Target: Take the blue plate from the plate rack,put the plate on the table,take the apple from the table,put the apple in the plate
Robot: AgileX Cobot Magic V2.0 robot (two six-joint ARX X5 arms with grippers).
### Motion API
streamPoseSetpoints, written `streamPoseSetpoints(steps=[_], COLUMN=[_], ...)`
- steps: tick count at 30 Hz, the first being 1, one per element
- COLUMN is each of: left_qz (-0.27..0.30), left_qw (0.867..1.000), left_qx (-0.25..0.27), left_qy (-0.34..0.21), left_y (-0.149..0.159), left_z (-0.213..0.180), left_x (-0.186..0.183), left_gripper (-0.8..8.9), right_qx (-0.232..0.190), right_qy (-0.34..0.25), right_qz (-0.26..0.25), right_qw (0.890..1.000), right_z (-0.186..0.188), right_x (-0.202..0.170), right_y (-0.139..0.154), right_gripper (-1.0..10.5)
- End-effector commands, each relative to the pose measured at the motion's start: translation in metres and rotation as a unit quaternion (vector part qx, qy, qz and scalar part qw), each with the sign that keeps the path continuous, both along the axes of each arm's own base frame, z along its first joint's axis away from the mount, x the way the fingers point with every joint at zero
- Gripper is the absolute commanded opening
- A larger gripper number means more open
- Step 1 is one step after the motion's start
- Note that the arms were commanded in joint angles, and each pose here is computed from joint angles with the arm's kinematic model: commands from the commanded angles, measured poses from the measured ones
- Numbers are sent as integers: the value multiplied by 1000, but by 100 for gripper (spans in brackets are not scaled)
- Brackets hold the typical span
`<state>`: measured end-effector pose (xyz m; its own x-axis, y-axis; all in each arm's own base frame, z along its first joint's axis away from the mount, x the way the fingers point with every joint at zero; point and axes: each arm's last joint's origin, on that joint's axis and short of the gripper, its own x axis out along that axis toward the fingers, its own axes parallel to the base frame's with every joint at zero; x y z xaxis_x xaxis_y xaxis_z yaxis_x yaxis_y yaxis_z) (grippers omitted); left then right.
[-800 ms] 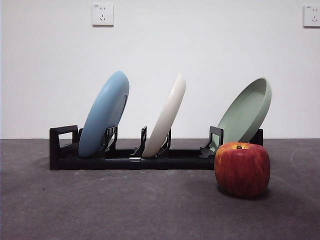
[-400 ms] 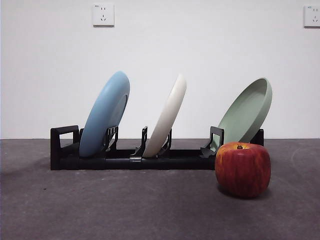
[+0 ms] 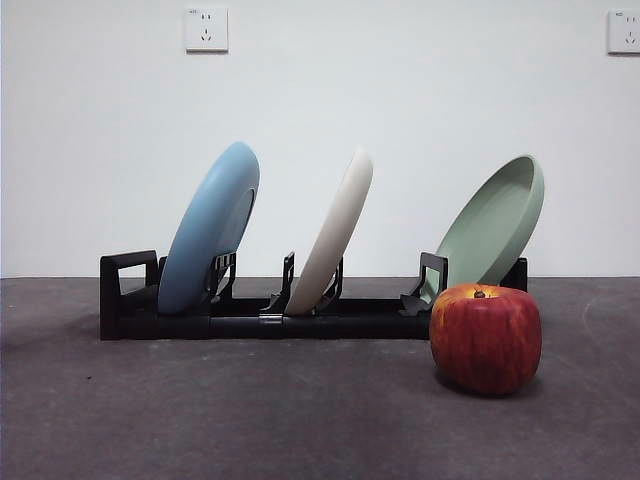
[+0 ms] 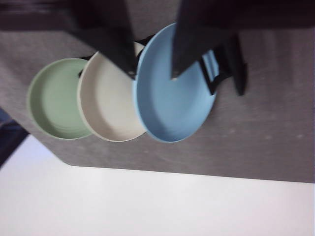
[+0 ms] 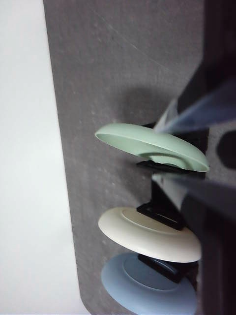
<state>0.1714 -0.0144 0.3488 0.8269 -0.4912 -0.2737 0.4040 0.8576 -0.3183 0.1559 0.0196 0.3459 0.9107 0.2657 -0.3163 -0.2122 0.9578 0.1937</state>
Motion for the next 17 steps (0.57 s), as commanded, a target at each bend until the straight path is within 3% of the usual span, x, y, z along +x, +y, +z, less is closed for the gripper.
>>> streamPoseSetpoints(steps=[1,7,17], left_qz=[-8,-39,-92], left_qw=[1000,998,991], left_qx=[-14,-30,-18], left_qy=[12,45,92], left_y=[-1,-6,-40], left_z=[0,0,17], left_x=[7,32,109], left_gripper=[310,316,315], right_qx=[-2,-3,8], right_qy=[11,25,27], right_qz=[2,3,27], right_qw=[1000,1000,999], right_z=[-2,-5,-5], right_x=[4,6,5], right_y=[1,1,2], right_gripper=[458,447,440])
